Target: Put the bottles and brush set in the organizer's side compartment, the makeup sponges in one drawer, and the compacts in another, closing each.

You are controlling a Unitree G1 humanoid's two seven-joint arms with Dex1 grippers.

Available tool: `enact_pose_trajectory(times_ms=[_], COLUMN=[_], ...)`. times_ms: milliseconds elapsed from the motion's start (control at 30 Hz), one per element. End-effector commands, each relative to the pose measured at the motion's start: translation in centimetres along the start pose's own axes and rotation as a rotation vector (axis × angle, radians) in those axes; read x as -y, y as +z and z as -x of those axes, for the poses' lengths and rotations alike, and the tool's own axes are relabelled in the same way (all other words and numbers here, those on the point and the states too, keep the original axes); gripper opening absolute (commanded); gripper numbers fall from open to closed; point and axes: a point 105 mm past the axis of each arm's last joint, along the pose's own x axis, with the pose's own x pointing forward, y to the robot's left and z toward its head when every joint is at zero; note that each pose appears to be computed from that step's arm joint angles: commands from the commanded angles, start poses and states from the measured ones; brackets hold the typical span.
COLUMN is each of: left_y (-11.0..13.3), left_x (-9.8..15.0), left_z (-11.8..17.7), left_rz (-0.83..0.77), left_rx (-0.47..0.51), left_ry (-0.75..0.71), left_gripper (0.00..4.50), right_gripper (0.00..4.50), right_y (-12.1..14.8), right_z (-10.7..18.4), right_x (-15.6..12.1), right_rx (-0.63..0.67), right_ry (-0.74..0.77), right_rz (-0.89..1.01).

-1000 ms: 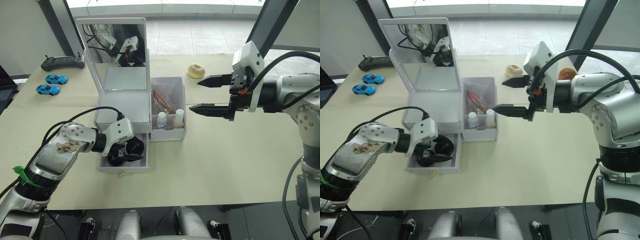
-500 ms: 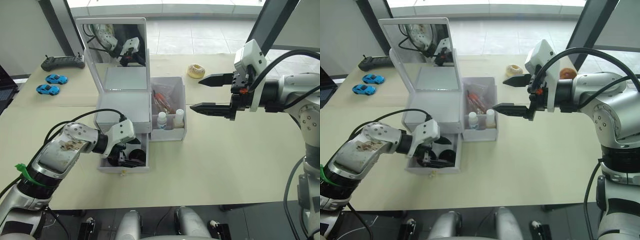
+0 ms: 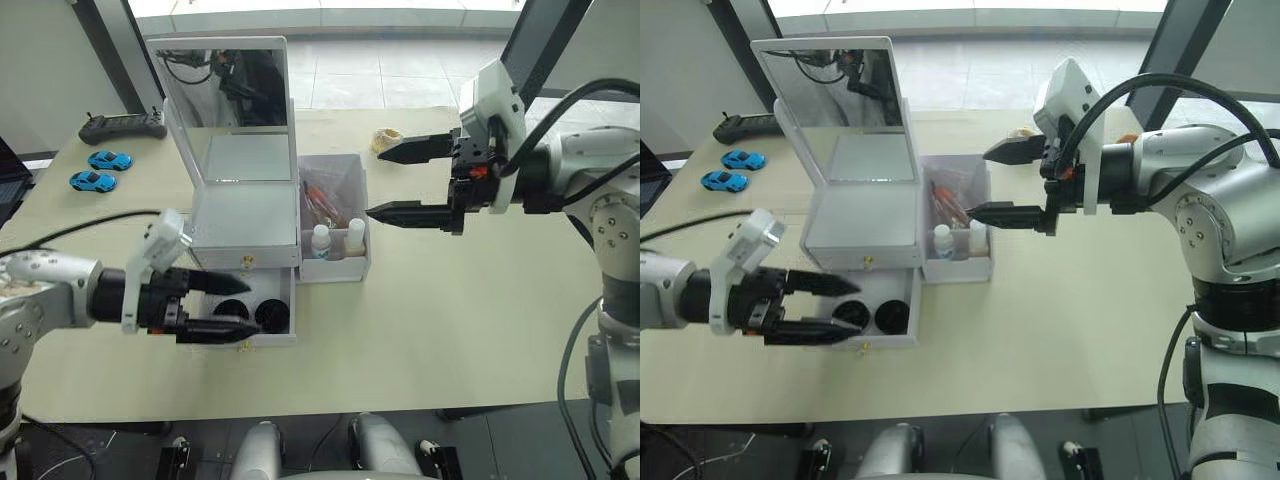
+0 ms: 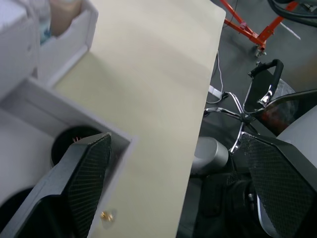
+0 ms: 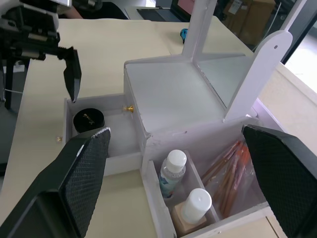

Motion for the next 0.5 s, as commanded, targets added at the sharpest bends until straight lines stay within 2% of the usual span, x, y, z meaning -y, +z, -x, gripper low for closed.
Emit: enact_pose_trajectory(times_ms=[33, 133, 233, 300, 400, 433, 500], left_y=[-2.9, -4.9, -7.9, -8.7, -10.1, -10.3, -9.7], left_x=[1.5, 0.7, 0.0, -0.9, -2.7, -3.1, -4.1], left_z=[0.4, 0.3, -0.3, -0.5, -0.3, -0.3, -0.4], left_rz=[0.073, 0.117, 0.108, 0.107, 0.085, 0.075, 0.066], left_rx=[-0.004, 0.073, 0.017, 0.039, 0.009, 0.004, 0.061], left_ry=[0.021, 0.133, 0.233, 0.290, 0.392, 0.405, 0.441], left_gripper=[3.56, 2.61, 1.68, 1.01, 0.04, 0.01, 0.01], right_gripper=[4.50, 4.50, 4.50, 4.50, 4.50, 4.50, 4.50], right_y=[0.8, 0.9, 1.2, 1.2, 1.3, 1.3, 1.5], right_z=[-0.4, -0.8, -1.2, -1.4, -1.6, -1.6, -1.7], right_x=[0.1, 0.2, 0.5, 0.5, 0.5, 0.5, 0.5], right_rx=[0.027, 0.040, 0.055, 0.057, 0.056, 0.057, 0.062], right_ry=[0.022, 0.037, 0.034, 0.042, 0.049, 0.049, 0.044], right_rz=[0.050, 0.059, 0.079, 0.084, 0.091, 0.093, 0.097])
